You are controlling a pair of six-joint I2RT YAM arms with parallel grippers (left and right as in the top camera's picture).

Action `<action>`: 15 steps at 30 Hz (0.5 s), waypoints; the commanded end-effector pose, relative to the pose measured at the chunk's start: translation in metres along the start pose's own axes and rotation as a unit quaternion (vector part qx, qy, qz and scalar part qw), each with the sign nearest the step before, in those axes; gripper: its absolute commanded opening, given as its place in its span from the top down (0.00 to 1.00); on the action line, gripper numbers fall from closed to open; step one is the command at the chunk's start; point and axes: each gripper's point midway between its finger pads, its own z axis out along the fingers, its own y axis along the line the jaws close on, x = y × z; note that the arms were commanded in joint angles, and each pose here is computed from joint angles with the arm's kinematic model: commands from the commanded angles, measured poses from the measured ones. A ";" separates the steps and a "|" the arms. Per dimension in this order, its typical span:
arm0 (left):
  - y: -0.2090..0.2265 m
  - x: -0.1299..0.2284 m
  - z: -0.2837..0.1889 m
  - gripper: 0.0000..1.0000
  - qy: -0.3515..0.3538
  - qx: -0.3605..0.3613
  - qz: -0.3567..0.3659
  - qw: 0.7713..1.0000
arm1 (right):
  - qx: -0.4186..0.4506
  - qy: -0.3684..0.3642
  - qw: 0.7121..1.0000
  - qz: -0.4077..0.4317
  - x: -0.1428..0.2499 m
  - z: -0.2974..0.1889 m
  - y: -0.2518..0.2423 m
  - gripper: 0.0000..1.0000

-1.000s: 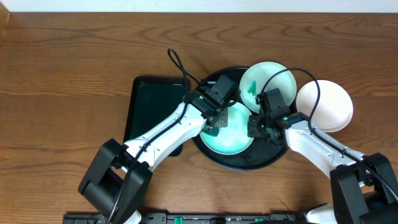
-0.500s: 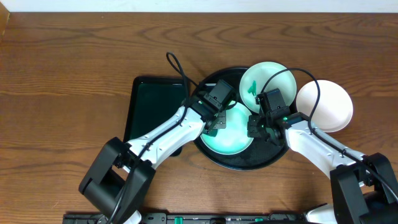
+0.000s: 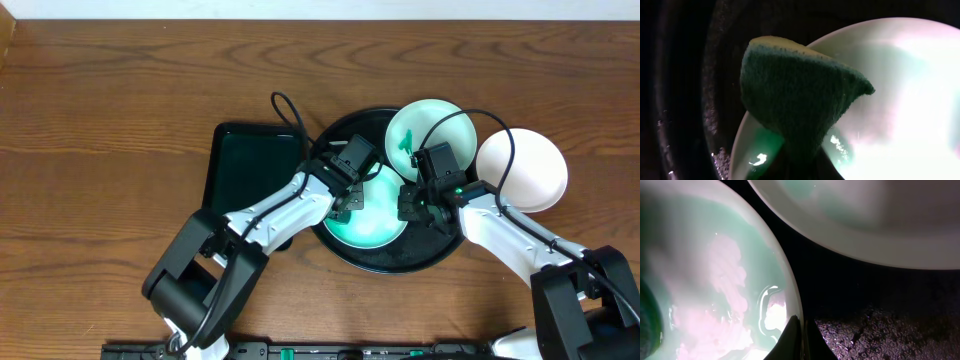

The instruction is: Clean dirty plates on tray and stack at the side

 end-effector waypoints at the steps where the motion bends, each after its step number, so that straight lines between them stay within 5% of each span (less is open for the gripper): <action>1: 0.006 0.033 0.026 0.92 0.073 -0.004 -0.008 0.997 | -0.018 0.013 1.000 -0.003 0.007 0.003 0.007 0.99; 15: -0.037 0.063 0.012 0.93 0.172 0.116 -0.016 0.978 | -0.019 0.011 1.000 -0.003 0.006 0.003 0.007 0.99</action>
